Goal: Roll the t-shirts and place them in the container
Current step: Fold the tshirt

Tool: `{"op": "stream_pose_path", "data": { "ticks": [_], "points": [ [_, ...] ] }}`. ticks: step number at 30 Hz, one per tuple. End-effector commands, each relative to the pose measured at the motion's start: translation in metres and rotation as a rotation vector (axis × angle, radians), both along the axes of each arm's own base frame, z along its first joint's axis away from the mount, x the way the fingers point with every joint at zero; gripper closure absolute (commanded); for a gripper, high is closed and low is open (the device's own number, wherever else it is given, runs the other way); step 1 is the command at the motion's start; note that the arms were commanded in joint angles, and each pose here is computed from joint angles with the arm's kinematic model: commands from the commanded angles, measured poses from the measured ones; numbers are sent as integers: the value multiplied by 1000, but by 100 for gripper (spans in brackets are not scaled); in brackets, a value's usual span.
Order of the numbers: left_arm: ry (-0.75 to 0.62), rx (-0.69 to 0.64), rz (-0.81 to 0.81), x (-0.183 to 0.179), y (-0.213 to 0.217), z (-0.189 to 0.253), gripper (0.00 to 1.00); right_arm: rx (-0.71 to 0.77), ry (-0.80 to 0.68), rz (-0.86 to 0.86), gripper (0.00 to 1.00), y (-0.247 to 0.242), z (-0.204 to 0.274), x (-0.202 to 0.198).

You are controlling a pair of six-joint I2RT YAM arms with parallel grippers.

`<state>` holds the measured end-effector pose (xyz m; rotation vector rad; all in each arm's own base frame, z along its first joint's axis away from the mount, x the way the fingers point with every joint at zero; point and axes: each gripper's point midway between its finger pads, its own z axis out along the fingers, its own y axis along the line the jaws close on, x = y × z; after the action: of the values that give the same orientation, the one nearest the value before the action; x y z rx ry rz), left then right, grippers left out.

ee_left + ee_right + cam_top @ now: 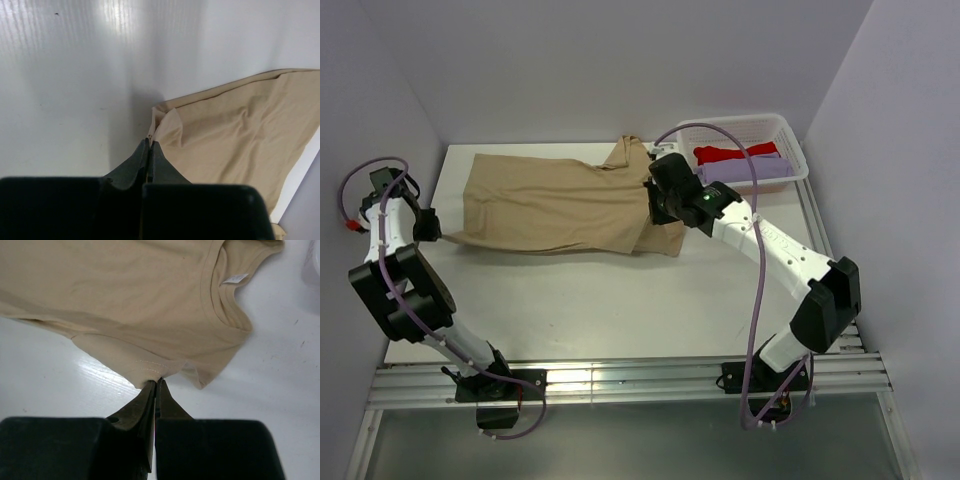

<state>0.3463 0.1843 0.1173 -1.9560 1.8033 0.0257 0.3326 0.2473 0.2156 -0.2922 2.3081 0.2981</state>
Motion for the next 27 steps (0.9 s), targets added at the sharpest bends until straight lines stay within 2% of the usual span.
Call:
{"op": "stream_pose_path", "data": {
  "ticks": [1,27],
  "points": [
    [-41,10,11,16,8,15,100,25,-45,2,100,0,23,13],
    [-57,-17,18,53,15,12,100,10,14,-2,100,-6,11,49]
  ]
}}
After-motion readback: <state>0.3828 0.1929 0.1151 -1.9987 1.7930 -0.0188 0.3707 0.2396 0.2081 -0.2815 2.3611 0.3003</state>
